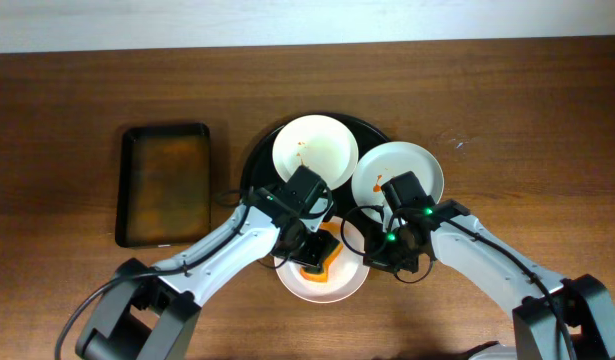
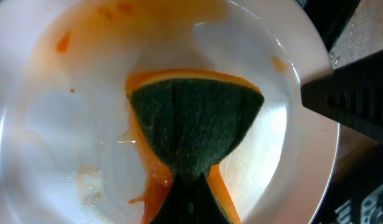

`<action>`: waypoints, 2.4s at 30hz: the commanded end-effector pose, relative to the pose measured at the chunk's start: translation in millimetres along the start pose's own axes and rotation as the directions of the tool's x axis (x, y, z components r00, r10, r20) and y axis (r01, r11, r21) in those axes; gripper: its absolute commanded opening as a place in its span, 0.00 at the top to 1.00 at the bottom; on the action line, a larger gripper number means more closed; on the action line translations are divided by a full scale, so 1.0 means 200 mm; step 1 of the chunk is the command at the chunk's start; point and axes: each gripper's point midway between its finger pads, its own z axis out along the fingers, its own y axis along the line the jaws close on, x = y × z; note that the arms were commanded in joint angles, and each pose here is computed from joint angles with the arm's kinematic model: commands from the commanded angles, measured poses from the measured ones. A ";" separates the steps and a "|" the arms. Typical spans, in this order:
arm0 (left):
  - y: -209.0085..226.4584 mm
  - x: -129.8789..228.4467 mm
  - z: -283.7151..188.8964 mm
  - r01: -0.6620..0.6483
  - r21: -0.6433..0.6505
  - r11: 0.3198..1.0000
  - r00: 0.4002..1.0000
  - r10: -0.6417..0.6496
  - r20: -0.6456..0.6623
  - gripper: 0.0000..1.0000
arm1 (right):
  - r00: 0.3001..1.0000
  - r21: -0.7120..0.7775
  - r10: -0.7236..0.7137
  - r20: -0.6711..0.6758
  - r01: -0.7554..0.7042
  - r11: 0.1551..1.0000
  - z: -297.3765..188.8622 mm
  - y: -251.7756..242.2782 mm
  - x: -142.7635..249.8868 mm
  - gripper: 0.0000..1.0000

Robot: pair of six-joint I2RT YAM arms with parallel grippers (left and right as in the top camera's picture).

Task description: Clean dirty plates on tray and stack at the side

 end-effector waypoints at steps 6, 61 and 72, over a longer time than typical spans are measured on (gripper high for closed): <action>0.37 -0.15 -0.08 0.078 -0.369 0.926 0.983 -0.009 0.185 1.00 | 1.000 0.023 0.005 -0.028 -0.004 1.000 0.02 -0.03 0.04 0.96; 0.51 -0.35 -0.59 0.312 -0.238 0.920 0.884 -0.189 0.428 1.00 | 0.801 0.715 -0.477 0.360 0.092 0.694 -0.83 0.03 -0.50 0.96; 0.58 -0.35 -0.62 0.348 -0.236 0.907 0.870 -0.219 0.441 1.00 | 0.598 0.827 -0.703 0.385 0.114 0.550 -0.86 0.36 -0.42 0.96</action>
